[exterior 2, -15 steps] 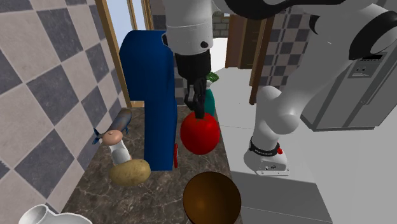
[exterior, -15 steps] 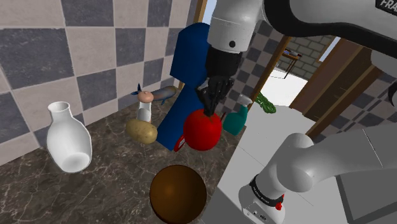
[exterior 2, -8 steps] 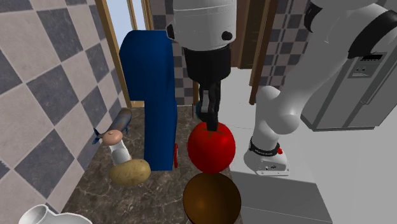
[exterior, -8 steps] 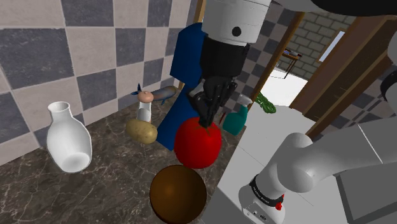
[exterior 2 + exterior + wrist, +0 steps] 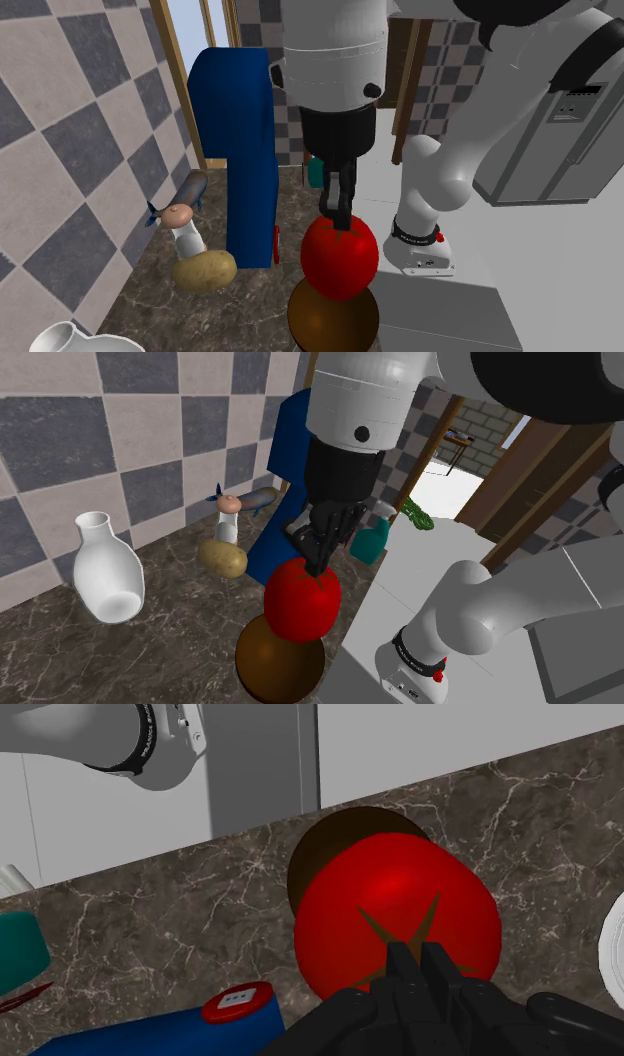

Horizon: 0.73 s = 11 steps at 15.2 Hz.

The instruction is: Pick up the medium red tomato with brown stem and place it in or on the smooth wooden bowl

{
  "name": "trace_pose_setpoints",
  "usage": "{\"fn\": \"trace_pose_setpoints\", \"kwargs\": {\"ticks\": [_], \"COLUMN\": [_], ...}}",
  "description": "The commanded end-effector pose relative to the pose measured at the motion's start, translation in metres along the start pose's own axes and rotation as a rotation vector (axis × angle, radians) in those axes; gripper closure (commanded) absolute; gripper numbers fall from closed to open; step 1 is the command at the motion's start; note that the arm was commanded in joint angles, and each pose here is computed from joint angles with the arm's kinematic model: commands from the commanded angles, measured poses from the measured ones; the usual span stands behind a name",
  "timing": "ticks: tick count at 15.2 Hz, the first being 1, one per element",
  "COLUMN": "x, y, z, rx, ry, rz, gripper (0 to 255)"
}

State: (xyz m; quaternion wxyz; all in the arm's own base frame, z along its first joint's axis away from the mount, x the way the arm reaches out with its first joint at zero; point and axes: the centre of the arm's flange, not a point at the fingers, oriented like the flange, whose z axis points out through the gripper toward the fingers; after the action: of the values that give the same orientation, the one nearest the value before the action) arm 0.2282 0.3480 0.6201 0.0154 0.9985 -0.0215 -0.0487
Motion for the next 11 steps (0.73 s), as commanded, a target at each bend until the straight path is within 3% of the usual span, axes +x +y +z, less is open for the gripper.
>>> {"fn": "trace_pose_setpoints", "kwargs": {"ticks": [1, 11], "x": [0.001, 0.006], "y": [0.0, -0.002], "z": [0.01, 0.063], "rx": [0.0, 0.0], "ry": [0.0, 0.0], "rz": [0.0, 0.0], "gripper": [255, 255]}}
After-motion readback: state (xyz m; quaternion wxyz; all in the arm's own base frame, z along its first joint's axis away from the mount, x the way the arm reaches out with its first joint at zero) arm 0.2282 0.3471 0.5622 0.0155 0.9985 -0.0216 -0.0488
